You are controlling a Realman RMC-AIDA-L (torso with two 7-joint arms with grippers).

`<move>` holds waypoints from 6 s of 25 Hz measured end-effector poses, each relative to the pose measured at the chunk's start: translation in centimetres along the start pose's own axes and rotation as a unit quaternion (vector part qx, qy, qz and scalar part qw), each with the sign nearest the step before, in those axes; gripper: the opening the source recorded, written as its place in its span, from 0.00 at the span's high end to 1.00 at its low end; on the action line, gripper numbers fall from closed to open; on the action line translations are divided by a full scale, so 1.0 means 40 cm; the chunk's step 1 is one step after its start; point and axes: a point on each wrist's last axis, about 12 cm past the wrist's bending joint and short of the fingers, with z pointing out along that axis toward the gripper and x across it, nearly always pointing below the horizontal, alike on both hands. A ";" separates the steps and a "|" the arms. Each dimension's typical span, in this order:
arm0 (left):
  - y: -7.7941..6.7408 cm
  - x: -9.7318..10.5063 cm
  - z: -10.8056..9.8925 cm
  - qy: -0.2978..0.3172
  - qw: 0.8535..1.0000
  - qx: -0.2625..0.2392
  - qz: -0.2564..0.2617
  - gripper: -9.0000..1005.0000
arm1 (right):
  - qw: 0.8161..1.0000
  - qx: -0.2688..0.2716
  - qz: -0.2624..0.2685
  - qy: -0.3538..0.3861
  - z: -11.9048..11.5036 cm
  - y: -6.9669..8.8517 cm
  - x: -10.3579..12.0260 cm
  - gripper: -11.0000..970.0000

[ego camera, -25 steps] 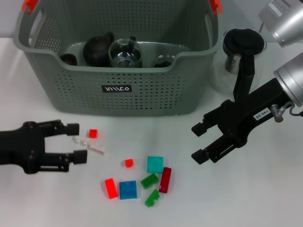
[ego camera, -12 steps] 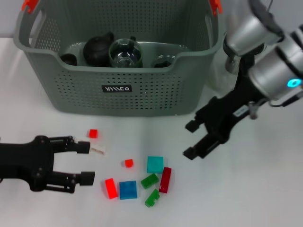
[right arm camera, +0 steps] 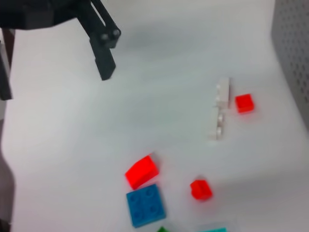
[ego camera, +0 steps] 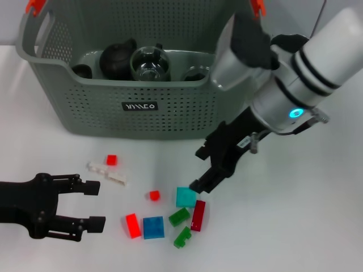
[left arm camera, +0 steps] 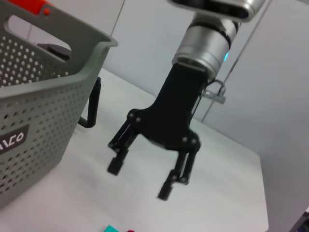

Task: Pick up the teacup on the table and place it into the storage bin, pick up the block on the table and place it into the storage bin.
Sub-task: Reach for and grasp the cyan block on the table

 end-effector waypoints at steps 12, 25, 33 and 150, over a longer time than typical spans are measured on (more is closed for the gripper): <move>0.008 -0.009 -0.002 -0.002 1.000 0.002 0.004 0.13 | 0.999 0.028 -0.019 -0.009 0.075 0.006 -0.004 0.12; 0.012 -0.005 0.003 -0.003 1.000 -0.001 0.001 0.13 | 0.999 0.028 -0.034 -0.013 0.126 0.030 -0.005 0.12; 0.011 0.002 0.008 -0.003 1.000 0.000 -0.004 0.13 | 0.998 0.041 -0.043 -0.012 0.153 0.037 -0.001 0.12; 0.021 -0.004 0.021 0.001 1.000 0.000 -0.004 0.13 | 0.996 0.072 -0.004 0.047 0.167 0.037 -0.003 0.23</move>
